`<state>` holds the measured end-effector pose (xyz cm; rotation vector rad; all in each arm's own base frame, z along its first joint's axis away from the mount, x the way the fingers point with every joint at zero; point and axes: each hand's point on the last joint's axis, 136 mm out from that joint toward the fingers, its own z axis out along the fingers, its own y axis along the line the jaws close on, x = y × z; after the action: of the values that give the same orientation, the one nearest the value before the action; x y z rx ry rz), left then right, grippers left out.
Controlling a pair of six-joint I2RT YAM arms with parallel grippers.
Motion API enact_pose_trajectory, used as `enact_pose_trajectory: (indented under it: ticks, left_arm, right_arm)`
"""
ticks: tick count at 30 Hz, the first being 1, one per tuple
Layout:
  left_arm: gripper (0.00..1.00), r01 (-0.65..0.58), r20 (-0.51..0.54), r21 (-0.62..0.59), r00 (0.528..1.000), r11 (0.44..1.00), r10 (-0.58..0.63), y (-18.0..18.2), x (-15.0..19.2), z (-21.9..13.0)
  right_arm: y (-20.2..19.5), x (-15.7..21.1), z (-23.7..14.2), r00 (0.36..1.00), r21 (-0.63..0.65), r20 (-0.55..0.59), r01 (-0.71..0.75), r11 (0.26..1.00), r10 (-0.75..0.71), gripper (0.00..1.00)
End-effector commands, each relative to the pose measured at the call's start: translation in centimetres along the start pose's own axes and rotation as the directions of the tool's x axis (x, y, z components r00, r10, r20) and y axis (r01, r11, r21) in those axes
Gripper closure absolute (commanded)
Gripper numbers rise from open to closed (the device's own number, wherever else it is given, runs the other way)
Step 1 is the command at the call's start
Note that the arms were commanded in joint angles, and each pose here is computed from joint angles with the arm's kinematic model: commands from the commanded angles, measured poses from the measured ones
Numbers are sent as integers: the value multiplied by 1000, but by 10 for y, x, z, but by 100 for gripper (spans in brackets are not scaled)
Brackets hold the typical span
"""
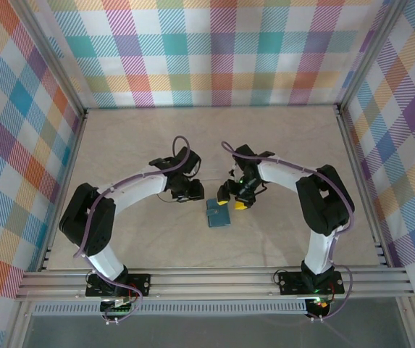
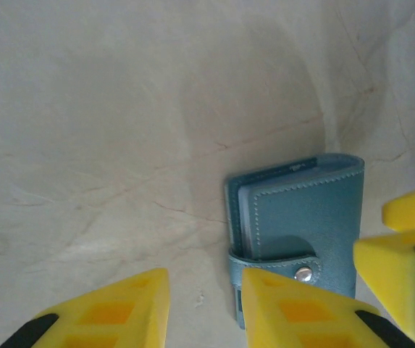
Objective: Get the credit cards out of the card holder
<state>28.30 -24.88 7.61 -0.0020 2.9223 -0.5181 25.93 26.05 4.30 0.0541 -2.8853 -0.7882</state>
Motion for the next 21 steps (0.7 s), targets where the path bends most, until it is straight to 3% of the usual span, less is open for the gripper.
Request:
enact_pose_trajectory:
  ticks: [1, 21]
  left_arm:
    - [69, 27, -13, 2, 1000, 1000, -27, -11, 5, 0]
    - [72, -64, -112, -38, 992, 997, 59, -43, 38, 31]
  right_arm:
    - [22, -3, 2, 999, -143, 10, 49, 989, -48, 39]
    - [-6, 5, 19, 998, -103, 15, -52, 993, 54, 80]
